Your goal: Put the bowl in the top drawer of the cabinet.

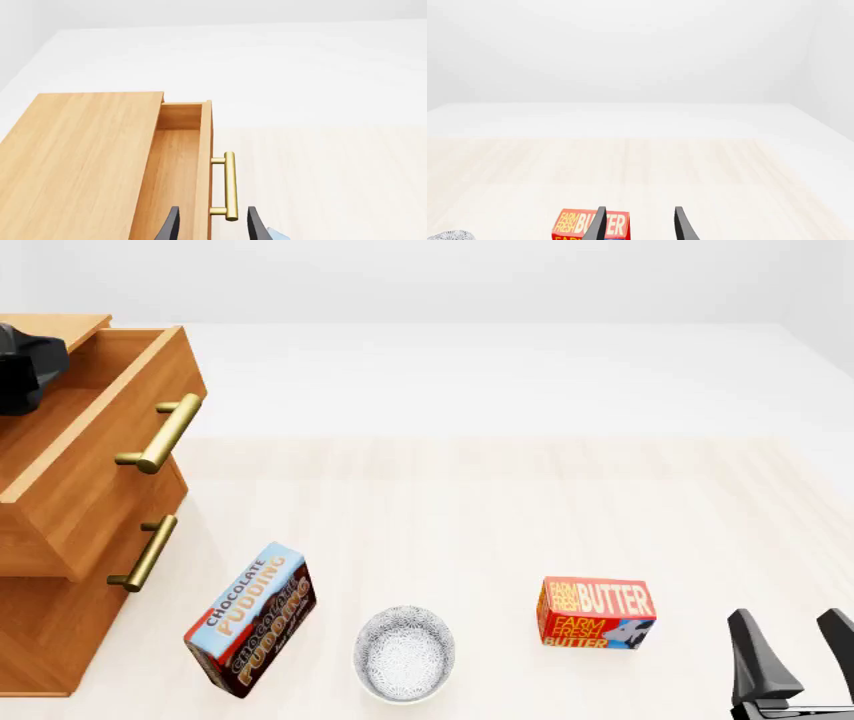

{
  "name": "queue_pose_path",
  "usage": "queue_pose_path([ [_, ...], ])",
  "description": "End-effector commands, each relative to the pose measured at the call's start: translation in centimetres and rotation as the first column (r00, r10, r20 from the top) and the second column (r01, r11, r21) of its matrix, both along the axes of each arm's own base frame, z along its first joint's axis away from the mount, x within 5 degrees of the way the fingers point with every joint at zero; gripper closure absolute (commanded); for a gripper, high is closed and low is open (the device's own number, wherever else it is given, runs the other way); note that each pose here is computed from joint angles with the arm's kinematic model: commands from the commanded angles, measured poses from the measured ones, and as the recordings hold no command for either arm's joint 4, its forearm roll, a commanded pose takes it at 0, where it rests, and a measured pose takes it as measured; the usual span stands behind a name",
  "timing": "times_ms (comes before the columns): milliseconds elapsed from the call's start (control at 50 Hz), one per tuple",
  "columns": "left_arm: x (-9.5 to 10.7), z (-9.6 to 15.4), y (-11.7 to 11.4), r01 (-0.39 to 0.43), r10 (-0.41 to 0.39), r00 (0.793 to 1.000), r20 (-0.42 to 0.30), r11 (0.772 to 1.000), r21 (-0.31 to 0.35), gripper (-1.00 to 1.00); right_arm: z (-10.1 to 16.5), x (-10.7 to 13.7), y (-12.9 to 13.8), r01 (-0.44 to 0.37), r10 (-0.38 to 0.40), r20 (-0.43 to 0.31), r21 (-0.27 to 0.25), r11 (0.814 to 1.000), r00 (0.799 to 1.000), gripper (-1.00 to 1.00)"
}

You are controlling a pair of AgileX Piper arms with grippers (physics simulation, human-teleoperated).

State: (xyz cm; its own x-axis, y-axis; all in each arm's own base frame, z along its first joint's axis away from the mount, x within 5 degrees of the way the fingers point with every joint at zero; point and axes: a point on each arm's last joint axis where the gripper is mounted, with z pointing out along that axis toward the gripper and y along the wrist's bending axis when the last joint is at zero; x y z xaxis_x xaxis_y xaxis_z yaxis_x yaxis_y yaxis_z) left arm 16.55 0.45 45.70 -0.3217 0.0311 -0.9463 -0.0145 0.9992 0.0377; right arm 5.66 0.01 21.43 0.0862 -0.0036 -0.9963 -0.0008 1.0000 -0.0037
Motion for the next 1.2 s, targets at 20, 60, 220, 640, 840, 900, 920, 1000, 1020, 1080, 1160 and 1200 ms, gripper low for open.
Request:
queue_pose_path([
  [20,1.3,-0.9,0.2,-0.010,0.010,0.999,-0.038,1.000,-0.010,-1.00,0.0,0.0,0.0,0.000,0.000,0.001,-0.001,1.000,1.000,-1.00],
  [60,1.4,-1.0,0.2,-0.013,0.013,0.999,-0.039,1.000,-0.006,-1.00,0.0,0.0,0.0,0.000,0.000,0.000,-0.001,1.000,1.000,-1.00],
  [220,2.2,-1.6,0.0,-0.005,0.004,0.998,-0.060,1.000,-0.016,-1.00,0.0,0.0,0.0,0.000,0.000,0.001,-0.001,1.000,1.000,-1.00],
  [640,4.3,-3.6,0.3,-0.017,0.015,0.994,-0.109,1.000,-0.022,-1.00,0.0,0.0,0.0,0.000,0.000,0.001,-0.001,1.000,1.000,-1.00],
  [840,4.8,-4.9,0.5,-0.042,0.034,0.990,-0.136,0.998,-0.052,-1.00,0.0,0.0,0.0,0.000,0.000,0.001,-0.001,1.000,1.000,-1.00],
  [900,4.9,-5.0,0.6,-0.050,0.042,0.989,-0.143,0.997,-0.056,-1.00,0.0,0.0,0.0,0.000,0.000,0.001,-0.001,1.000,1.000,-1.00],
  [920,4.9,-5.0,0.7,-0.050,0.042,0.989,-0.142,0.997,-0.054,-1.00,0.0,0.0,0.0,0.000,0.000,0.000,-0.001,1.000,1.000,-1.00],
  [1000,5.0,-5.4,0.5,-0.048,0.037,0.987,-0.155,0.997,-0.063,-1.00,0.0,0.0,0.0,0.000,0.000,0.001,-0.001,1.000,1.000,-1.00],
  [1020,5.0,-5.4,0.5,-0.047,0.037,0.987,-0.157,0.997,-0.065,-1.00,0.0,0.0,0.0,0.000,0.000,0.001,-0.001,1.000,1.000,-1.00],
  [1080,5.1,-5.4,0.5,-0.050,0.039,0.987,-0.157,0.996,-0.071,-1.00,0.0,0.0,0.0,0.000,0.000,0.001,-0.001,1.000,1.000,-1.00],
  [1160,5.2,-5.7,0.3,-0.049,0.035,0.985,-0.169,0.996,-0.078,-1.00,0.0,0.0,0.0,0.000,0.000,0.001,-0.001,1.000,1.000,-1.00],
  [1200,5.2,-5.7,0.2,-0.044,0.030,0.985,-0.171,0.996,-0.076,-1.00,0.0,0.0,0.0,0.000,0.000,0.000,-0.001,1.000,1.000,-1.00],
])
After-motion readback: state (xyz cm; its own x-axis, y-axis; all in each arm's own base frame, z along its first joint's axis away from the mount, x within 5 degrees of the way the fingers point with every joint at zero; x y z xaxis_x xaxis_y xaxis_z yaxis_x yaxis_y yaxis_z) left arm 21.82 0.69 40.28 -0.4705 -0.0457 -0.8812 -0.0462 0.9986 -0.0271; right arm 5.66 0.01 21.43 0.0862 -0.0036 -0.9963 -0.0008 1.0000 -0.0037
